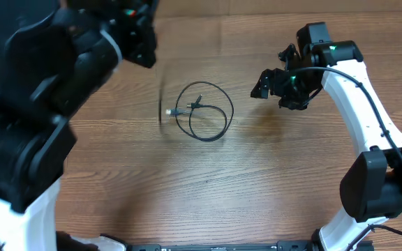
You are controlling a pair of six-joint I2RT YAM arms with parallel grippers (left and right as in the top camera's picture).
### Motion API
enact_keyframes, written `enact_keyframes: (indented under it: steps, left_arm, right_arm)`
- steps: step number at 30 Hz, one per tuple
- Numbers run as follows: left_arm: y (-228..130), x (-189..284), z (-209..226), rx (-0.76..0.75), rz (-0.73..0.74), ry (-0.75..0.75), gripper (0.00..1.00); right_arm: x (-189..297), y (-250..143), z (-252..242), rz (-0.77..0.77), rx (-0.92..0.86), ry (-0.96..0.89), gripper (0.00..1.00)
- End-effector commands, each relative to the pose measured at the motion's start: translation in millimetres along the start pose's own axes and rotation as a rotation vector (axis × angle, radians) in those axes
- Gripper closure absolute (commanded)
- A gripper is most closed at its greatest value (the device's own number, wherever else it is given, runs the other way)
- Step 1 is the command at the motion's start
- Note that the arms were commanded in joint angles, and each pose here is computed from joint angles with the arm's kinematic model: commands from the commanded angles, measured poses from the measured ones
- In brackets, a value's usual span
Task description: Untangle cables
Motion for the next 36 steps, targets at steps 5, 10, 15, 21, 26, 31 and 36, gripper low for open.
enact_keyframes:
  steps: [5,10,15,21,26,31,36]
  left_arm:
    - [6,22,40,-0.032,-0.119,0.595,0.91]
    - [-16,-3,43,-0.071,0.047,0.583,0.83]
    - [-63,-51,37,-0.072,0.376,0.372,0.56]
    - [-133,-111,45,-0.039,0.788,0.296,0.43]
    - [-192,-153,55,0.004,1.077,0.292,0.43]
    - [-240,-177,64,0.041,1.262,0.278,0.44]
    - [-293,-175,79,0.063,1.478,0.335,0.49]
  right_arm:
    - [9,-4,-4,-0.011,-0.033,-0.051,0.17]
    - [9,-5,-4,0.0,-0.037,-0.053,0.16]
    - [9,-7,-4,0.014,-0.042,-0.059,0.16]
    - [9,-10,-7,0.026,-0.049,-0.097,0.17]
    - [9,-10,-8,0.027,-0.05,-0.106,0.16]
    - [9,-11,-8,0.032,-0.052,-0.108,0.17]
    - [9,-12,-10,0.039,-0.055,-0.129,0.17]
Point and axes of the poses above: each gripper's point midway between its finger pads, its own x axis back along the fingers, its own z axis along the line the jaws close on, y = z × x, the point moved 10 cm from there along x, back along the fingers, and after that the axes turned 7 degrees about x, right-handed, at the moved point
